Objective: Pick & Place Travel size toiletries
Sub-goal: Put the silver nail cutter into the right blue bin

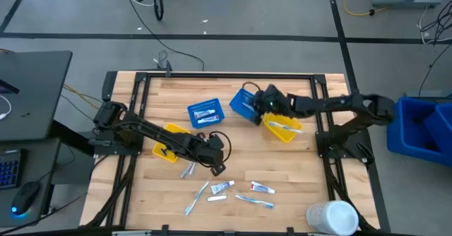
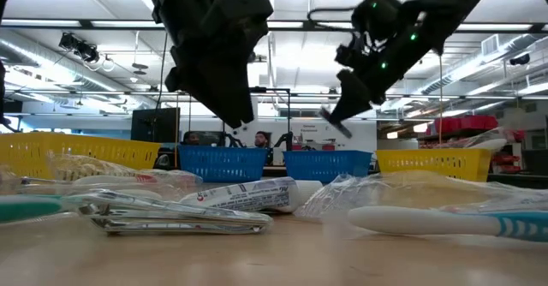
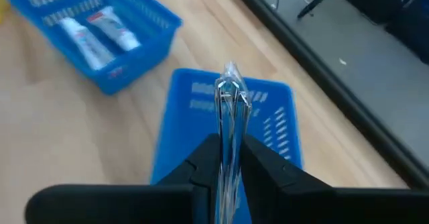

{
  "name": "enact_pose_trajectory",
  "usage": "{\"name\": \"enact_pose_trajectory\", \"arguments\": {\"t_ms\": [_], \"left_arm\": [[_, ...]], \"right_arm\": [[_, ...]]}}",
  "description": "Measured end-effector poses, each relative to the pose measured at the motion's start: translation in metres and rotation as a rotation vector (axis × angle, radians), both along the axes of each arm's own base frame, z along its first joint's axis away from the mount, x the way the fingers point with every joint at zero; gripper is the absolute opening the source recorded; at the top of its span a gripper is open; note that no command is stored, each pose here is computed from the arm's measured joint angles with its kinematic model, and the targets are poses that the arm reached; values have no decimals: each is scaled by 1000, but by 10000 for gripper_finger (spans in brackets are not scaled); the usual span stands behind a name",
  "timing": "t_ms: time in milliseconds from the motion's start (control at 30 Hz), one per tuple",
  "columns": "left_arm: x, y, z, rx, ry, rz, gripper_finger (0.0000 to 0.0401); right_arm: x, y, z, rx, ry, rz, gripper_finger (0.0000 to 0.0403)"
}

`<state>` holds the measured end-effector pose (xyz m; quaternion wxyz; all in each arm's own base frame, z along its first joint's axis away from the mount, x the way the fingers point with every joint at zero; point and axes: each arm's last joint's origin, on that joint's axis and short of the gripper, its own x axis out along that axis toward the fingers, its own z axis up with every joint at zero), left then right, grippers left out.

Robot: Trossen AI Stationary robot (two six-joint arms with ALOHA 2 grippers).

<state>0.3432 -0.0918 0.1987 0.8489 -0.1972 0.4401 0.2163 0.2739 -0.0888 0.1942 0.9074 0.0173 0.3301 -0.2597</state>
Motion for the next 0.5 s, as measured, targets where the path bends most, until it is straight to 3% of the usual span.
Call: {"name": "enact_pose_trajectory", "arguments": {"t_ms": [300,500], "left_arm": [[2,0,1,6,-24,8,144],[2,1,1,28,-32,19,144]], "right_arm": [[3,-36,-42,80,91,-48,63],[3,-39,-49,84,113,-55,105]]}}
